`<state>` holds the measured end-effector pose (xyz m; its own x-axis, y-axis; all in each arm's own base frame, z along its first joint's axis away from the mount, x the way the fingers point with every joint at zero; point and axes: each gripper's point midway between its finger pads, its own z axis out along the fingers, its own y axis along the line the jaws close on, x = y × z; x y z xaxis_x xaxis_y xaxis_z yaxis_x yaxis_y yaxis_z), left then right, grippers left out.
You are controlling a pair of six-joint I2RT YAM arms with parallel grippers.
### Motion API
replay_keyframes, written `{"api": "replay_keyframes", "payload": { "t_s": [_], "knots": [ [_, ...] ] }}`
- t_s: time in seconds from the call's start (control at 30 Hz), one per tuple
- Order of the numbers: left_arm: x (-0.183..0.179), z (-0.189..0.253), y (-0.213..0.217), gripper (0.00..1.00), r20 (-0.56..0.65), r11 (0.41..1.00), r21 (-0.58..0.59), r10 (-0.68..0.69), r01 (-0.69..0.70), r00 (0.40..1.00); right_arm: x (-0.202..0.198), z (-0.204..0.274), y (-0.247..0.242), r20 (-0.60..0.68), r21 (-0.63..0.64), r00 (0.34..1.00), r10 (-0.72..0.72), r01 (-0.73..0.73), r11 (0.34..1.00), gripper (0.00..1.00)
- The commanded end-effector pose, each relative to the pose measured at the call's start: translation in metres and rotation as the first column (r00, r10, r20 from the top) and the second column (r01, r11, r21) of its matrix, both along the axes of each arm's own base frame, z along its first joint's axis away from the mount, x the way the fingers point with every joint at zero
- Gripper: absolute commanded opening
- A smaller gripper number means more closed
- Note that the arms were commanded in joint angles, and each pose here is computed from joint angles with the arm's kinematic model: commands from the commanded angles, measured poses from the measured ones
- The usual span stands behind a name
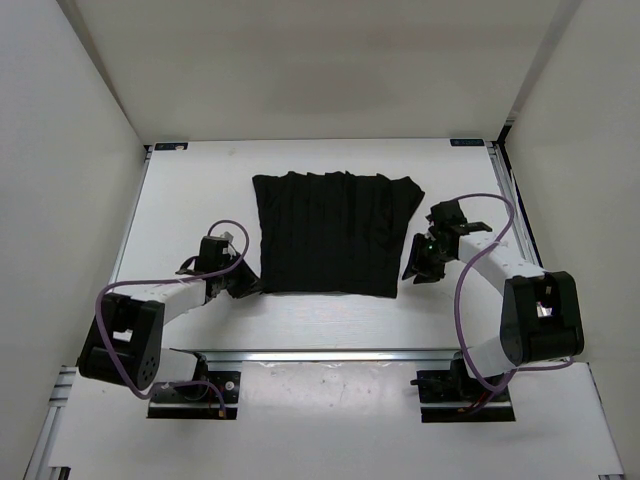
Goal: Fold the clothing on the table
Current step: Fold the skirt
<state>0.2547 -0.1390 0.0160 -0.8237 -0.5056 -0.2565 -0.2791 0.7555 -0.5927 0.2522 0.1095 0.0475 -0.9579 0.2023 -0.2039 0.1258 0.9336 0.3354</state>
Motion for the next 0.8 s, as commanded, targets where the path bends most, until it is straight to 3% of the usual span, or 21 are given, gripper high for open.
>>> {"api": "replay_keyframes", "payload": {
  "t_s": [0.0,0.33,0.57,0.63,0.67,0.73,0.77],
  "knots": [
    [0.001,-0.002,-0.004,0.02,0.014,0.999,-0.034,0.007,-0.007,1.000,0.001,-0.001,0.004,0.006,0.030,1.000,-0.001,0.001,1.000,0.42],
    [0.000,0.001,-0.008,0.00,0.000,0.999,-0.051,-0.017,0.017,1.000,0.014,-0.024,0.005,0.007,0.105,0.995,-0.095,0.094,0.990,0.45],
    [0.000,0.001,-0.011,0.00,-0.004,0.998,-0.042,-0.042,0.042,0.999,0.021,-0.041,0.027,-0.044,0.189,0.995,-0.087,0.094,0.977,0.42],
    [0.001,0.001,-0.010,0.00,-0.005,0.999,-0.037,-0.039,0.038,0.999,0.015,-0.046,0.036,-0.080,0.213,0.994,-0.073,0.088,0.973,0.30],
    [0.001,0.003,-0.012,0.00,0.003,0.998,-0.044,-0.053,0.053,0.999,0.014,-0.046,0.041,-0.093,0.235,0.993,-0.069,0.089,0.968,0.17],
    [0.001,0.002,-0.012,0.00,0.002,0.998,-0.049,-0.048,0.048,0.999,0.005,-0.048,0.047,-0.125,0.253,0.991,-0.052,0.083,0.964,0.02],
    [0.001,0.002,-0.013,0.00,-0.001,0.997,-0.055,-0.049,0.049,0.999,0.003,-0.046,0.048,-0.127,0.255,0.991,-0.048,0.080,0.964,0.00]
  ]
}}
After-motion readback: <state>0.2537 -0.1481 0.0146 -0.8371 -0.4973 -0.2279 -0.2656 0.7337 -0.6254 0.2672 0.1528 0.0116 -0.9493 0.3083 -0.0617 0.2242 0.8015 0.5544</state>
